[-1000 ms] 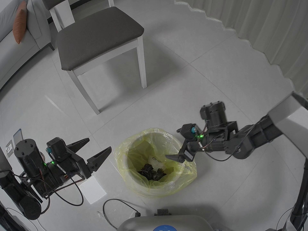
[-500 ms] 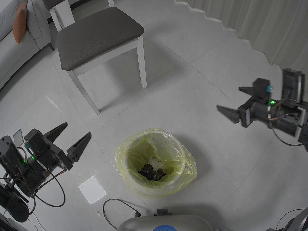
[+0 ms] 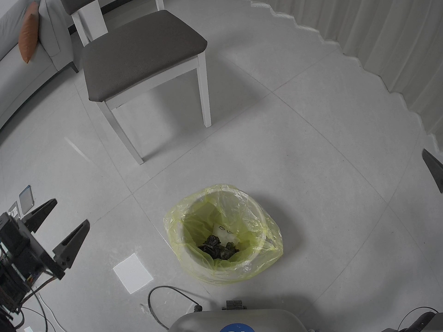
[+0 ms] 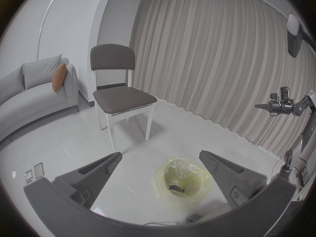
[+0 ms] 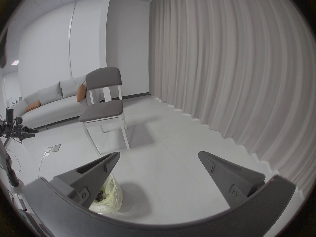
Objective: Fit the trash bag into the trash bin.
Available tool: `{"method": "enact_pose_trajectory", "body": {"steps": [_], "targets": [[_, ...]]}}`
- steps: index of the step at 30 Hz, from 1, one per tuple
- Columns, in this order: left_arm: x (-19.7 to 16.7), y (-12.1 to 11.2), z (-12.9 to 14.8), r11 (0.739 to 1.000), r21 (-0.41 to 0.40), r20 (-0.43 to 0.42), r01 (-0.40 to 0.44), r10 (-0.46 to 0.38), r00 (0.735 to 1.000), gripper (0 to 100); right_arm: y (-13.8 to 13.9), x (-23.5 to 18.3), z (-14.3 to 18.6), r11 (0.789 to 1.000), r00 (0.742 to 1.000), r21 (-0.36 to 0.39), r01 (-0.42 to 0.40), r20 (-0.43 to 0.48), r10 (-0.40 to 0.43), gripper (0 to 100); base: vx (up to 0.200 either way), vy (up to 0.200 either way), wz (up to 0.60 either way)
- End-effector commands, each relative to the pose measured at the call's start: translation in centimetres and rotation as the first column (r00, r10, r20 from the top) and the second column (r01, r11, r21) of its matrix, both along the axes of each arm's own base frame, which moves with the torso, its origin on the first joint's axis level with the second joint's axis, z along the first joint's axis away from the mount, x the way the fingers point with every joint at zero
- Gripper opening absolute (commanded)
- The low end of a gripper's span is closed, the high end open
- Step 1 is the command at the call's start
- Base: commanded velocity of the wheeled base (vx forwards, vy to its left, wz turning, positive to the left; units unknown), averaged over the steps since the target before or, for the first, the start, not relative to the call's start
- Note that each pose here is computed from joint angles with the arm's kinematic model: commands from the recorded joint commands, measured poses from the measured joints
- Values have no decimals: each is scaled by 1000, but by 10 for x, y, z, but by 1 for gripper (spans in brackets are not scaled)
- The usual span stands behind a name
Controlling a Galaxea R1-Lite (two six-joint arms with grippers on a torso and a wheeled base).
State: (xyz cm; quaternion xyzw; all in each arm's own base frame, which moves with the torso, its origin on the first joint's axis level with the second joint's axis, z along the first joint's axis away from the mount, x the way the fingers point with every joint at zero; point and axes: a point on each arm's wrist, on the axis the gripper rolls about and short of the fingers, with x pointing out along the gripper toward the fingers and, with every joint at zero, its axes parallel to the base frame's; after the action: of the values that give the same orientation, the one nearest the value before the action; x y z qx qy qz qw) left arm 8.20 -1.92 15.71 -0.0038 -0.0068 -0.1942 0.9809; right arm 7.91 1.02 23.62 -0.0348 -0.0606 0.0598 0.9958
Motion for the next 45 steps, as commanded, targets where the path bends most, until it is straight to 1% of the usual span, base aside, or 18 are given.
{"method": "enact_pose_trajectory", "body": {"steps": [1,3,5,7,9,12,14,16,20,21,24,26,28,31,34,36,42,45], "targets": [[-117,17,-12,997,-20,207,-79,81,975,100,-9,-122,-75,997,994,69,25,105,-32,100,0,0,0],[-118,18,-15,990,-14,135,-142,143,981,100,-9,-134,-93,998,997,62,30,64,-34,100,0,0,0],[-118,20,-12,980,-44,160,-196,200,967,100,-9,-132,-97,994,997,81,69,33,-72,100,0,0,0],[-115,19,-16,979,-37,181,-202,205,962,100,-10,-129,-103,989,995,111,99,13,-101,100,0,0,0],[-110,19,-29,978,-9,153,-211,210,966,100,-10,-123,-113,987,995,125,100,-15,-99,100,0,0,0],[-100,19,-57,973,44,101,-224,219,970,100,-10,-111,-135,988,994,115,101,-63,-94,100,0,0,0],[-98,18,-62,973,39,96,-228,224,970,100,-10,-103,-154,991,993,87,98,-79,-91,100,0,0,0],[-98,19,-65,965,42,58,-260,258,964,100,-10,-102,-151,991,996,100,88,-34,-85,100,0,0,0],[-97,21,-71,940,69,7,-335,335,942,100,-10,-102,-152,988,994,114,102,-49,-97,100,0,0,0],[-98,22,-76,930,73,-40,-361,364,930,100,-11,-102,-152,986,992,114,124,-51,-119,100,0,0,0],[-98,21,-76,940,14,-60,-342,342,938,100,-12,-102,-152,976,984,131,174,-53,-168,100,0,0,0],[-98,21,-80,943,11,-106,-331,331,938,100,-12,-102,-152,971,983,153,182,-57,-176,100,0,0,0],[-98,21,-80,945,18,-103,-328,328,939,100,-12,-102,-153,969,983,166,183,-60,-175,100,0,0,0],[-98,21,-80,943,37,-90,-331,333,939,100,-12,-102,-153,974,985,156,167,-65,-158,100,0,0,0],[-101,20,-81,931,28,-56,-363,364,930,100,-9,-102,-153,986,996,152,67,-72,-57,100,0,0,0],[-105,18,-82,941,10,-12,-338,338,941,100,-8,-103,-153,991,997,137,5,-77,6,100,0,0,0],[-105,19,-82,934,9,-14,-357,357,934,100,-7,-102,-154,998,997,43,-39,-60,41,100,0,0,0],[-105,19,-82,933,9,-14,-360,360,933,100,-5,-102,-153,994,995,-54,-93,-35,91,100,0,0,0]]}}
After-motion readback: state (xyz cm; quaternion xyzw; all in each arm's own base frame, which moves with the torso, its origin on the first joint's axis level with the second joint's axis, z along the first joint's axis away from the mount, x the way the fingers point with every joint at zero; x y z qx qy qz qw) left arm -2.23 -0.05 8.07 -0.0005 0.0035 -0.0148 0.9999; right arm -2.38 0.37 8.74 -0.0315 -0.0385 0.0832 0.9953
